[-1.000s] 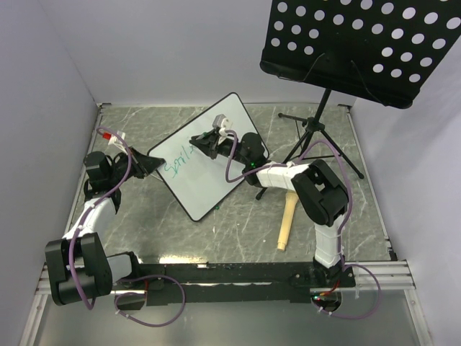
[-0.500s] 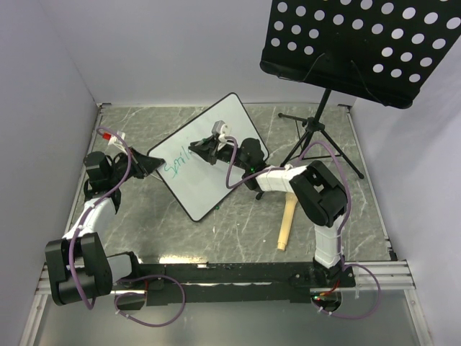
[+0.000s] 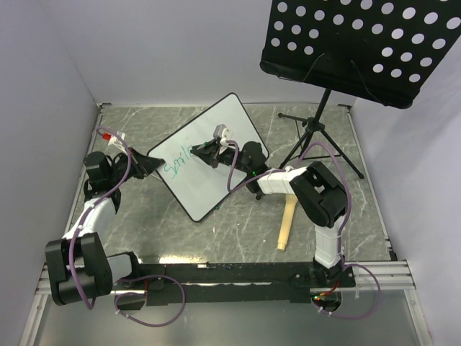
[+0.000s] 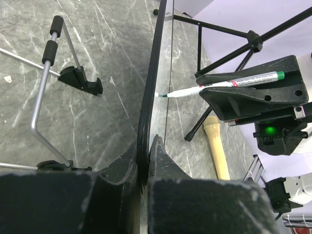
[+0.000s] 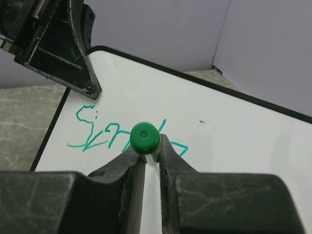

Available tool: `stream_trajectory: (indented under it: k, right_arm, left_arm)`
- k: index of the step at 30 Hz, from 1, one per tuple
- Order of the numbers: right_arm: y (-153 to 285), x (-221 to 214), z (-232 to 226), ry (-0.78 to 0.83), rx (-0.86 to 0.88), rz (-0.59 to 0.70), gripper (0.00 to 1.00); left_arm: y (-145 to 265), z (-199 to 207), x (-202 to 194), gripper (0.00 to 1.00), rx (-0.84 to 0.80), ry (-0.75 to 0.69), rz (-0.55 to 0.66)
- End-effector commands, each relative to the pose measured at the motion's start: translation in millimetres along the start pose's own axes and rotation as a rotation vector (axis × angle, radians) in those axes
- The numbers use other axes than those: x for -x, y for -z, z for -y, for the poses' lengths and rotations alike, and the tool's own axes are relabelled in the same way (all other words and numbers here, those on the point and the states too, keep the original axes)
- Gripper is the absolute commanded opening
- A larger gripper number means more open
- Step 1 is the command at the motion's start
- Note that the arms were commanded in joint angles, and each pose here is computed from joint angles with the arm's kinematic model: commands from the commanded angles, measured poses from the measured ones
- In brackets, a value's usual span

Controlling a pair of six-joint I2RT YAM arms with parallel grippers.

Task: Write a sentence on the whiteboard
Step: Pick up the sentence from the whiteboard.

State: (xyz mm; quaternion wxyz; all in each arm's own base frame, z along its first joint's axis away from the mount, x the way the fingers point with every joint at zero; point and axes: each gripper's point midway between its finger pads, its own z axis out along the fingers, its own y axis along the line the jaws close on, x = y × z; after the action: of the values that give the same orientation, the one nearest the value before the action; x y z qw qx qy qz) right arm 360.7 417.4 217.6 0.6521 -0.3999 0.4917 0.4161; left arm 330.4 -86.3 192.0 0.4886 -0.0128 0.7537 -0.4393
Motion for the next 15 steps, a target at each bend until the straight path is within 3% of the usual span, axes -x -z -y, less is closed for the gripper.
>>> stream_trajectory:
  k: [1, 15]
  right_arm:
    - [8.4, -1.0, 3.2, 0.008, -0.016, -0.024, 0.00]
    - [17.3, 1.6, 26.0, 0.010, -0.065, -0.023, 0.00]
  left_arm:
    - [-2.4, -18.5, -0.7, 0.01, 0.052, -0.216, 0.001]
    - [-2.8, -19.8, -0.3, 0.01, 0.054, -0.215, 0.000]
